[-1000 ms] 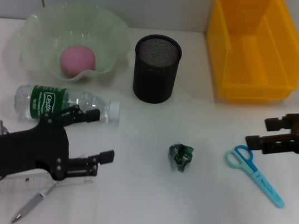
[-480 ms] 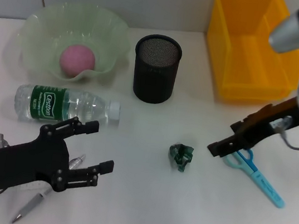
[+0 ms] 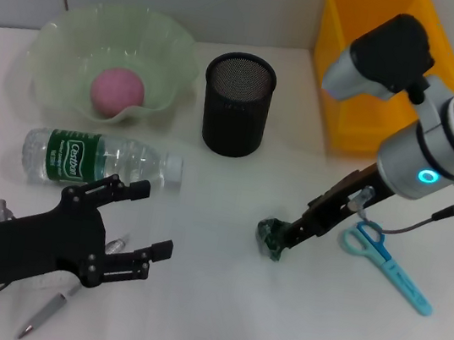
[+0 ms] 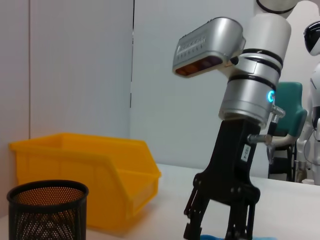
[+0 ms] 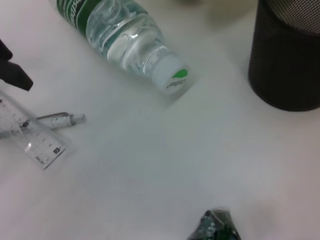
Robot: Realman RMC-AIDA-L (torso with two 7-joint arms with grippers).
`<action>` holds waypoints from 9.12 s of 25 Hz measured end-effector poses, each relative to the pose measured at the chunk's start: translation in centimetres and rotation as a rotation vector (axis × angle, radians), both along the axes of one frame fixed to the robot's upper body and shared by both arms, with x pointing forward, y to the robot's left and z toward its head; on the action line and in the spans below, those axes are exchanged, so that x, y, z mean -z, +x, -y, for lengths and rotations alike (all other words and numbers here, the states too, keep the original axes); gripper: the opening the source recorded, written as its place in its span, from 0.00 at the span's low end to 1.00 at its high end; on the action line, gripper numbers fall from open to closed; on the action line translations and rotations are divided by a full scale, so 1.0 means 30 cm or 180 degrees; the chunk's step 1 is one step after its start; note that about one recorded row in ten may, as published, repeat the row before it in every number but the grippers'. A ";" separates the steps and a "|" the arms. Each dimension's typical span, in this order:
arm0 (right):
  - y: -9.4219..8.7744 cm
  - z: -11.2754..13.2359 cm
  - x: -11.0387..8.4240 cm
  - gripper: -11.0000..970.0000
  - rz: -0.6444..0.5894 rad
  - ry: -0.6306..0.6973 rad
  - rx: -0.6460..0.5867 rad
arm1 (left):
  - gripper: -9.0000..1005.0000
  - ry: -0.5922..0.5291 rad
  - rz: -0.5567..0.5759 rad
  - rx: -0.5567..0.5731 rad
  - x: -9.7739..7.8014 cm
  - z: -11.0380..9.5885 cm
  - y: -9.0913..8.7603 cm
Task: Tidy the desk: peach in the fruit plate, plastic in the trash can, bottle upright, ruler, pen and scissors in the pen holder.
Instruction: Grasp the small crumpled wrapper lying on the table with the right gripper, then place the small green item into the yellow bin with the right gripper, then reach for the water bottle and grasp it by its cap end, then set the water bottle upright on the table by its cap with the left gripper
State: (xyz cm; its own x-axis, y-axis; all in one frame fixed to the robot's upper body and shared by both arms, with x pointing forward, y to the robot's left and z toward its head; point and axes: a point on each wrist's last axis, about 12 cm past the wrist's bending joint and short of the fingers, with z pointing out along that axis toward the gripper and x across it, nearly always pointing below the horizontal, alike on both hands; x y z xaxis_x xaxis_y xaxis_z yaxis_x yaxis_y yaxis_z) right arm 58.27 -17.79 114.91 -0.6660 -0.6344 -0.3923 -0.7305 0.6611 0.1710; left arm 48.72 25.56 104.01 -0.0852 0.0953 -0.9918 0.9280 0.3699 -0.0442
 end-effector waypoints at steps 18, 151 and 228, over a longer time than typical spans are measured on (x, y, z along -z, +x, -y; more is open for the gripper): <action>0.023 -0.068 0.075 0.78 -0.0087 -0.0148 -0.0071 | 0.85 0.0012 0.0020 0.0002 0.011 -0.005 -0.018; -0.602 0.615 0.324 0.87 0.1905 0.2515 0.0420 | 0.84 0.3018 0.0219 0.0421 -0.219 0.334 0.474; -0.562 0.583 0.322 0.87 0.1750 0.2679 0.0413 | 0.45 0.1301 0.0048 -0.0116 -0.367 0.138 0.360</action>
